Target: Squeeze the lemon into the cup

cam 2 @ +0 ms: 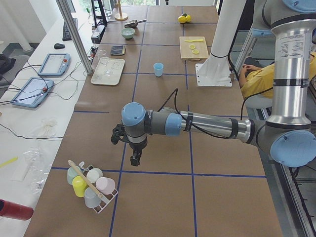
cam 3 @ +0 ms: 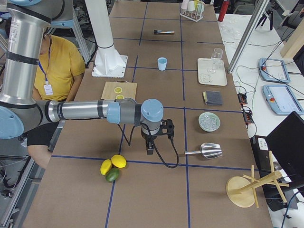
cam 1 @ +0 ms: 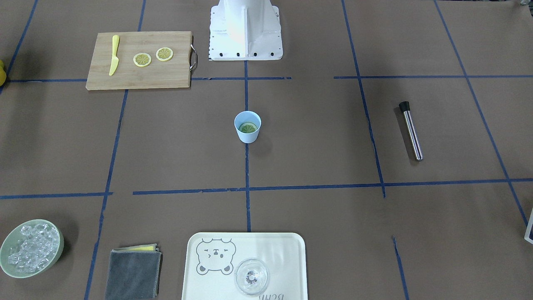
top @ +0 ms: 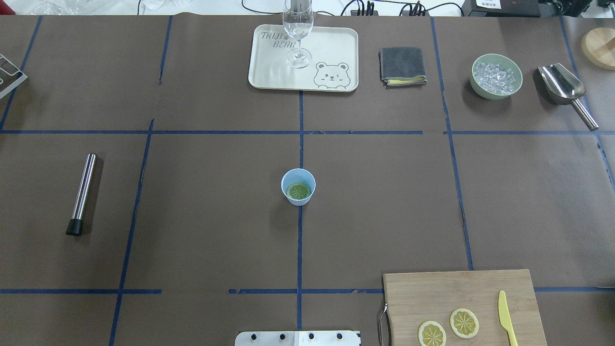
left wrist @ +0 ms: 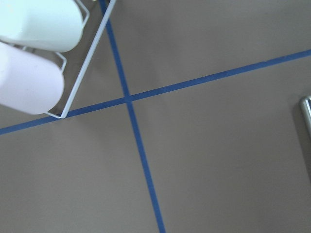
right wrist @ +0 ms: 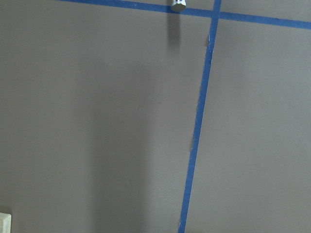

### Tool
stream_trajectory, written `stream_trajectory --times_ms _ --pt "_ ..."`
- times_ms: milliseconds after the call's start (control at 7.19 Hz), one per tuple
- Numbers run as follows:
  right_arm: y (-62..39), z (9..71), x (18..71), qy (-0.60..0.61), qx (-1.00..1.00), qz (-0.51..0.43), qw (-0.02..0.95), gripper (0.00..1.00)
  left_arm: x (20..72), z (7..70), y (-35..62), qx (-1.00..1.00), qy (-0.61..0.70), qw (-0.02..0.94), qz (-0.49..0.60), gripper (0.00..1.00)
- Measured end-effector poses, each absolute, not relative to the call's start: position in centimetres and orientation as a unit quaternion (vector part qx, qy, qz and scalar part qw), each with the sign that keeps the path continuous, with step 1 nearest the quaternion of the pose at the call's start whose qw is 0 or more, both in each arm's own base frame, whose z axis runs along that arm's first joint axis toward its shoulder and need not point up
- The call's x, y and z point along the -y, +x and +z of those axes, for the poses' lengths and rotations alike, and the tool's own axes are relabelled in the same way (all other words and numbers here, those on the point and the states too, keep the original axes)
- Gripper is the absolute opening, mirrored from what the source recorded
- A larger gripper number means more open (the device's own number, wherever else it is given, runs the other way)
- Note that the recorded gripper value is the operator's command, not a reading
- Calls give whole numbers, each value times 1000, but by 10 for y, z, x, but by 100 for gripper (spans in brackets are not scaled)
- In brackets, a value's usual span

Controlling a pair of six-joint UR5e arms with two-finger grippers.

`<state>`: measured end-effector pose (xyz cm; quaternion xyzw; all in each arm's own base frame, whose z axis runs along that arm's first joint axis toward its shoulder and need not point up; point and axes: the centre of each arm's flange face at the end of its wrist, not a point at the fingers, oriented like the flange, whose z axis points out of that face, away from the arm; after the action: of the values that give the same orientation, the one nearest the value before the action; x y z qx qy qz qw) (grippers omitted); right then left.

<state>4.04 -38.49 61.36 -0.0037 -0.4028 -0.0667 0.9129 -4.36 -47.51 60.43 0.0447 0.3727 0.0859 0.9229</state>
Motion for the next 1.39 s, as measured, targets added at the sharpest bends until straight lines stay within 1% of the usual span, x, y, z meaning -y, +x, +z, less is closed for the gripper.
stream_trajectory --times_ms 696,1113,1391 --pt "42 618 382 -5 403 -63 913 100 475 610 -45 -374 39 923 84 100" --pt "42 615 384 -1 403 -64 913 100 456 617 -46 -376 30 923 78 100" --pt "42 613 385 1 403 -65 913 100 448 603 -46 -375 43 922 83 100"
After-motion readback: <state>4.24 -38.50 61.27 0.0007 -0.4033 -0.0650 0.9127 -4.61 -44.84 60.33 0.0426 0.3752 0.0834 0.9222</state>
